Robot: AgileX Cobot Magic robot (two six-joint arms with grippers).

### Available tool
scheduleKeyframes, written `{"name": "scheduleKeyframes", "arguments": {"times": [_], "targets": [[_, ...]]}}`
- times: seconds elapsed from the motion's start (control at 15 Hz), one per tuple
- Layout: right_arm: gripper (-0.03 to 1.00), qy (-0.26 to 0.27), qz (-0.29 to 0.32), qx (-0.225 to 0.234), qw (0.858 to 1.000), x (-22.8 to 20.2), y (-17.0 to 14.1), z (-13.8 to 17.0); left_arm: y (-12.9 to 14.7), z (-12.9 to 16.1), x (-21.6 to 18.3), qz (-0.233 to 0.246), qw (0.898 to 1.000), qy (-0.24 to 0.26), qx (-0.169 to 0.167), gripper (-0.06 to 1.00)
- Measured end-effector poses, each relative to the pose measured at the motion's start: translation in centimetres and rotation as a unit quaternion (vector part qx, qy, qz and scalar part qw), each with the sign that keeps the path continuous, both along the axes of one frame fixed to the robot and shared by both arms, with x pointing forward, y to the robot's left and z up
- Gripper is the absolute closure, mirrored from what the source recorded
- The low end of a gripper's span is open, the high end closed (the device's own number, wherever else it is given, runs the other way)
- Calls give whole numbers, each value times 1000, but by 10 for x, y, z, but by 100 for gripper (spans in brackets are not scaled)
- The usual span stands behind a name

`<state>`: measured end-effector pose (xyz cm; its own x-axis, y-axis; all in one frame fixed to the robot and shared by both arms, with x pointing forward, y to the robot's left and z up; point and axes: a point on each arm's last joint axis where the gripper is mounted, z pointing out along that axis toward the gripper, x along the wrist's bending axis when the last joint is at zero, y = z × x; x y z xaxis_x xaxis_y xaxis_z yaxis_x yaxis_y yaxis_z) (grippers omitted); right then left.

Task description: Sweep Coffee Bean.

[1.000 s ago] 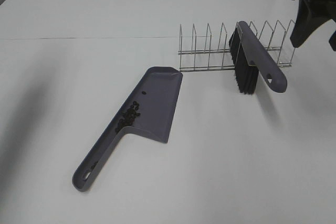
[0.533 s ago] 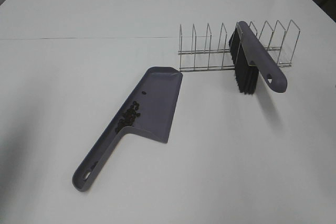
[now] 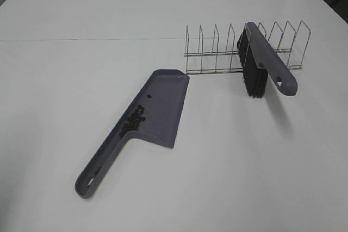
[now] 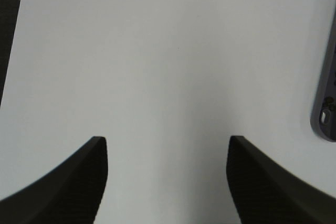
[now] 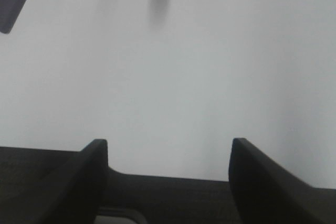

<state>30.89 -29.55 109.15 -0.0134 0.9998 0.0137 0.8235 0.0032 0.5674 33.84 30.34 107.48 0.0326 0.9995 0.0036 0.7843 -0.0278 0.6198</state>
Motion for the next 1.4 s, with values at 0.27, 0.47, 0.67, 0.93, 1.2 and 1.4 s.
{"name": "scheduleKeyframes", "arguments": {"times": [0.27,0.47,0.67,0.93,1.2,1.4], "targets": [[40,-81,-13,-32,996,-46,-10,-19,-5,-21,-18,-13,1000,-15,-6,36],[40,-126,-16,-30,991,-67,-12,-33,-6,-14,-34,-8,997,-74,-8,36],[40,-170,-18,-26,985,-83,-13,-47,-6,-5,-61,4,987,-157,-18,36],[40,-169,-16,-24,985,-84,-13,-51,-8,-16,-94,5,984,-177,-23,36],[40,-175,-12,-17,984,-81,-11,-53,-8,-18,-107,6,976,-217,-20,36],[40,-196,-8,-12,981,-74,-10,-56,-8,-18,-108,6,976,-219,-19,36]]}}
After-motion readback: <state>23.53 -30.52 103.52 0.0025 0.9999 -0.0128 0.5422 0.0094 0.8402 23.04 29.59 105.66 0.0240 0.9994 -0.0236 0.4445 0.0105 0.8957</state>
